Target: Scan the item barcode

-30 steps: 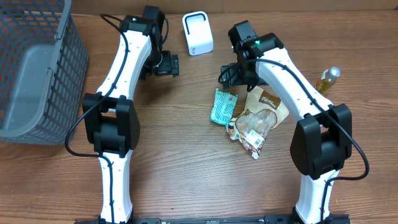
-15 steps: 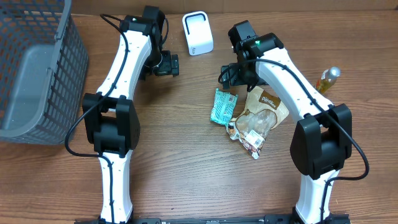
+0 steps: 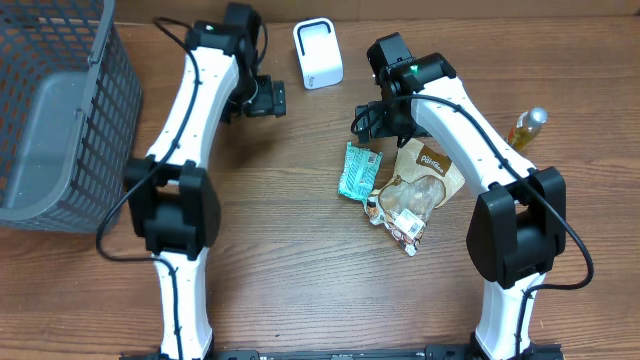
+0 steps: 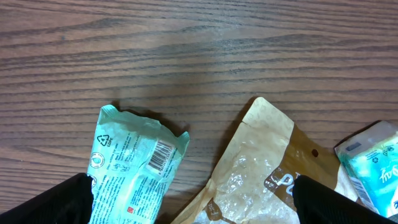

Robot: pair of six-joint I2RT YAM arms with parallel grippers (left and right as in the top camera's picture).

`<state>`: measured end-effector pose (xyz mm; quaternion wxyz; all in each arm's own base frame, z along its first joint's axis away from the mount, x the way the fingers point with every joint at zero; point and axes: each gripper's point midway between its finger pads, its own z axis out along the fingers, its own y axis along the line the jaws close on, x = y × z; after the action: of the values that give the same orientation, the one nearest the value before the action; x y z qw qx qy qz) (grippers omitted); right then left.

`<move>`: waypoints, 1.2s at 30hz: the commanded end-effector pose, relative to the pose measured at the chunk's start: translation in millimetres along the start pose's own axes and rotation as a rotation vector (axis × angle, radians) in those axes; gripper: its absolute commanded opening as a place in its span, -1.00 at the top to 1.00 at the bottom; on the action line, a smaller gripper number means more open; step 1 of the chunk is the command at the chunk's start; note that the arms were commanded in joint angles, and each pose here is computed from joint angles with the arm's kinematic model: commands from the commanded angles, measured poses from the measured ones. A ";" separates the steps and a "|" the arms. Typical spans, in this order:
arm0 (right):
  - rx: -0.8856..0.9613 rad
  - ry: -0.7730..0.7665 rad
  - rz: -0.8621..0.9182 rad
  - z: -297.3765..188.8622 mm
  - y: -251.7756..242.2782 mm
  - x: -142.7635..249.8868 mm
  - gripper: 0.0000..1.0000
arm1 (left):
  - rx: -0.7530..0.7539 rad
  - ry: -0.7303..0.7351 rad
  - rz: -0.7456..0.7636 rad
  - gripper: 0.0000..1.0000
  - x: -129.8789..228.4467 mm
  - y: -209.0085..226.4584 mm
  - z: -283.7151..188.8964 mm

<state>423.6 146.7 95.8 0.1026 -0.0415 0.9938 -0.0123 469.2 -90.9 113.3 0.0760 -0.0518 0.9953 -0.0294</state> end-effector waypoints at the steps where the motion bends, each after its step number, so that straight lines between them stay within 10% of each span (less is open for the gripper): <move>1: 0.001 -0.006 -0.006 -1.9 0.3 -0.7 -1.00 | 0.040 -0.192 -0.025 -0.99 -11.3 9.5 -87.0; 16: 0.001 -0.006 -0.006 -1.9 0.3 -0.7 -1.00 | -0.015 -0.462 -0.017 -1.00 19.7 36.1 -218.2; 36: 0.001 -0.006 -0.006 -1.9 0.3 -0.7 -1.00 | -0.064 -0.425 -0.070 -0.99 31.4 48.2 -202.1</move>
<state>423.5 146.6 95.6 0.1024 -0.0417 0.9938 -0.0124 406.7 -42.7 299.5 0.2654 -0.0806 0.9608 0.0000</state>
